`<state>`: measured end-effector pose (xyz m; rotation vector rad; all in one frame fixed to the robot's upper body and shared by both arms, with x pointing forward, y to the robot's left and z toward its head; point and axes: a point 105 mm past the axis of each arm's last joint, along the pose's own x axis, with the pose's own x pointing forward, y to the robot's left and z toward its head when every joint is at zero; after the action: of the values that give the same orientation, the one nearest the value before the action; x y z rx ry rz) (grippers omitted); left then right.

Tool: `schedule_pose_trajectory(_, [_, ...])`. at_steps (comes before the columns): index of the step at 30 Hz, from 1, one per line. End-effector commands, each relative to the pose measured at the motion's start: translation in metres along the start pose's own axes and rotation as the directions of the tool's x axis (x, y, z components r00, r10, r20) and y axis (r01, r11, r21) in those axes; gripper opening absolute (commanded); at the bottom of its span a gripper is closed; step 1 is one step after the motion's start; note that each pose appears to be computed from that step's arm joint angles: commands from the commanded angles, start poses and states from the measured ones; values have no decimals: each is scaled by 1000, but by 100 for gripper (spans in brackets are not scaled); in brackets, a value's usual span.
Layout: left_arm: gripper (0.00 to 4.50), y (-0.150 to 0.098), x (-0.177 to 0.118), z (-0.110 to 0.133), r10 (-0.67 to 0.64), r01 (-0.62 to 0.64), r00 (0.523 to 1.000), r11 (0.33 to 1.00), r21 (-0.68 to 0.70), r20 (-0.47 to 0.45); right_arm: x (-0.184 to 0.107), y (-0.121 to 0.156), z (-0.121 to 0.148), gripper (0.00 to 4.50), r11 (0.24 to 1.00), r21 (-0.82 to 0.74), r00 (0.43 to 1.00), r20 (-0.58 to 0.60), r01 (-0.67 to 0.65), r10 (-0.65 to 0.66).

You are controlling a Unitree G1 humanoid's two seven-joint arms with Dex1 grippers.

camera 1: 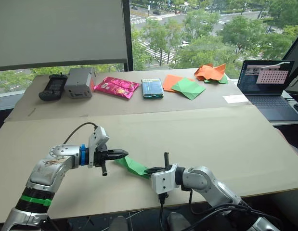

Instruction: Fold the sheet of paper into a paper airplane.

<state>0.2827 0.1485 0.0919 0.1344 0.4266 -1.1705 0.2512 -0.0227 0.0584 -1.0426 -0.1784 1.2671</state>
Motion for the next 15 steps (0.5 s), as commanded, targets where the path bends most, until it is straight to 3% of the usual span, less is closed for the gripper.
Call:
schedule_pose_trajectory(1, [0,3,4,-1,15,-15,1000,999,42,-5,-1,7,-4,2,999,22,999,-24,-30,31])
schedule_pose_trajectory(8, [0,4,6,-19,3,5,996,996,94,-85,1,3,-4,2,998,51,999,-32,-26,27])
schedule_pose_trajectory(14, [0,5,11,-19,6,2,997,995,95,-77,3,-1,0,2,995,93,1000,-17,-20,21])
schedule_pose_trajectory(15, [0,5,11,-19,6,1,997,995,95,-77,2,-1,2,30,994,107,1000,-7,-26,27])
